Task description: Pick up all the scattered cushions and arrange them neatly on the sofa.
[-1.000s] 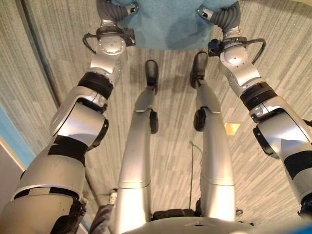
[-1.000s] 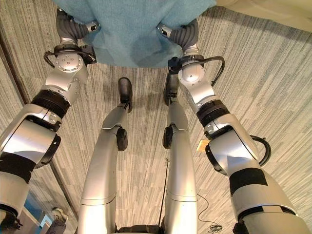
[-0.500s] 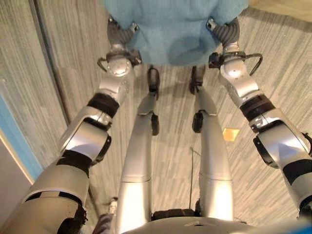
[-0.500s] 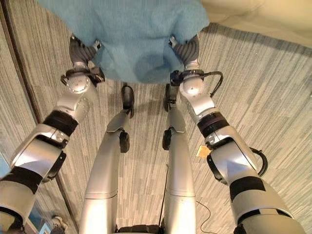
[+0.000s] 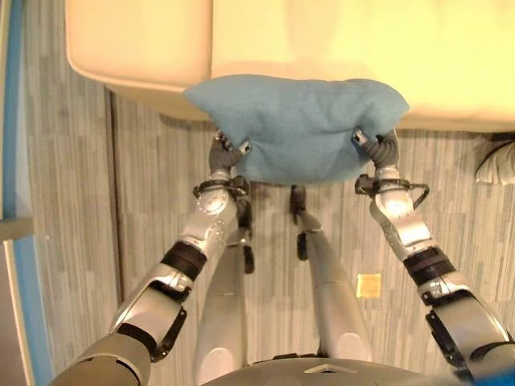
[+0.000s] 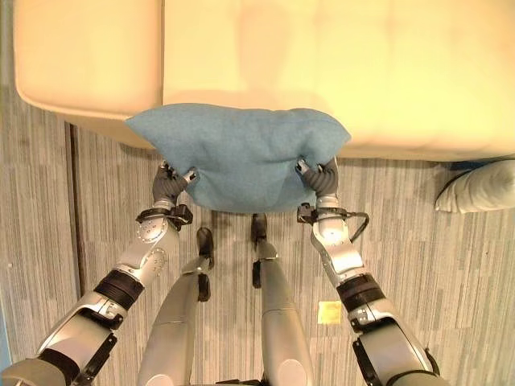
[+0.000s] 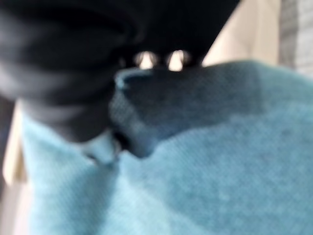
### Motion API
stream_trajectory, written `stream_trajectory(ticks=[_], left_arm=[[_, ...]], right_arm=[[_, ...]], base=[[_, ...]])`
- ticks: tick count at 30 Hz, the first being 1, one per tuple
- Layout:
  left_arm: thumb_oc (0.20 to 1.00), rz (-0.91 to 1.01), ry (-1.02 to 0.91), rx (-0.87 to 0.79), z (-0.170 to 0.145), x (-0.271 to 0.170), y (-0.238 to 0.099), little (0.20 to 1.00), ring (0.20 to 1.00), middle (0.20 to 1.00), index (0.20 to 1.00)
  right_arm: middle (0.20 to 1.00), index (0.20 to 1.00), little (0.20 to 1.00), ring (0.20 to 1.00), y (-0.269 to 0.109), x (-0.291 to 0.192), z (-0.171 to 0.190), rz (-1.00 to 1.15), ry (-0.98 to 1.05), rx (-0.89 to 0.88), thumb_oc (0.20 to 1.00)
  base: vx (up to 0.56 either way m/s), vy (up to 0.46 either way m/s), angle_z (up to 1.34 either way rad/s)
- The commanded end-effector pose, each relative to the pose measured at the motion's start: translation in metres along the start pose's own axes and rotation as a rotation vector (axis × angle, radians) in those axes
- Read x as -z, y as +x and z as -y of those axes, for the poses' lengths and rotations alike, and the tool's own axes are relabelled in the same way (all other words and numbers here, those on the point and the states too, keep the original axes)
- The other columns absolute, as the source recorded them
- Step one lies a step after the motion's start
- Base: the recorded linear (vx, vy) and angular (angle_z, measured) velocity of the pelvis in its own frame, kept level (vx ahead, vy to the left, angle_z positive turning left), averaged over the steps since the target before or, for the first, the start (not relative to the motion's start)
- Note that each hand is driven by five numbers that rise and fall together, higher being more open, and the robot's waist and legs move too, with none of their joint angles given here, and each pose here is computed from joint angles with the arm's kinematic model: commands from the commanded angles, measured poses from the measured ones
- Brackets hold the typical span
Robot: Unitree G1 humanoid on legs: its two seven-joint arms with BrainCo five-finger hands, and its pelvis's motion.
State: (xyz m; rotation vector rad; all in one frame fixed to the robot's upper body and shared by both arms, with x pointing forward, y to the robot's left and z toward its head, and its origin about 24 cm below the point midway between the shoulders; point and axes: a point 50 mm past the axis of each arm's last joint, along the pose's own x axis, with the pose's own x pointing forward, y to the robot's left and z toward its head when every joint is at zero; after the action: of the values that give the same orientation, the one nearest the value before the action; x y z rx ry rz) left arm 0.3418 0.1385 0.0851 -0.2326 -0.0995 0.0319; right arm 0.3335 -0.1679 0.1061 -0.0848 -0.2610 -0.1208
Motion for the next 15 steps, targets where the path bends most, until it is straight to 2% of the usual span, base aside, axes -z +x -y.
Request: stream_trajectory(ticks=[1,7,8,15], left_arm=[[0.200,0.095,-0.078,0.299,0.055,-0.009,-0.016,0.200,0.200,0.200,0.200],[0.200,-0.041,-0.124,0.235,0.032,0.029,-0.041,0.200,0.200,0.200,0.200],[0.200,-0.099,-0.181,0.202,0.025,0.042,-0.050,0.200,0.200,0.200,0.200],[0.200,-0.139,-0.190,0.124,0.001,0.054,-0.066,0.200,0.200,0.200,0.200]], right_arm=[[0.200,0.200,0.200,0.200,-0.006,-0.027,-0.032,0.160,0.095,-0.180,0.200],[0.200,0.200,0.200,0.200,-0.035,0.010,-0.025,0.009,0.104,-0.202,0.200],[0.200,0.200,0.200,0.200,-0.049,0.030,-0.019,-0.084,0.124,-0.186,0.200],[0.200,0.200,0.200,0.200,-0.068,0.052,-0.007,-0.185,0.110,-0.166,0.200]], base=[[0.12,-0.058,-0.07],[0.16,-0.020,-0.29],[0.19,0.016,-0.43],[0.10,0.007,-0.61]])
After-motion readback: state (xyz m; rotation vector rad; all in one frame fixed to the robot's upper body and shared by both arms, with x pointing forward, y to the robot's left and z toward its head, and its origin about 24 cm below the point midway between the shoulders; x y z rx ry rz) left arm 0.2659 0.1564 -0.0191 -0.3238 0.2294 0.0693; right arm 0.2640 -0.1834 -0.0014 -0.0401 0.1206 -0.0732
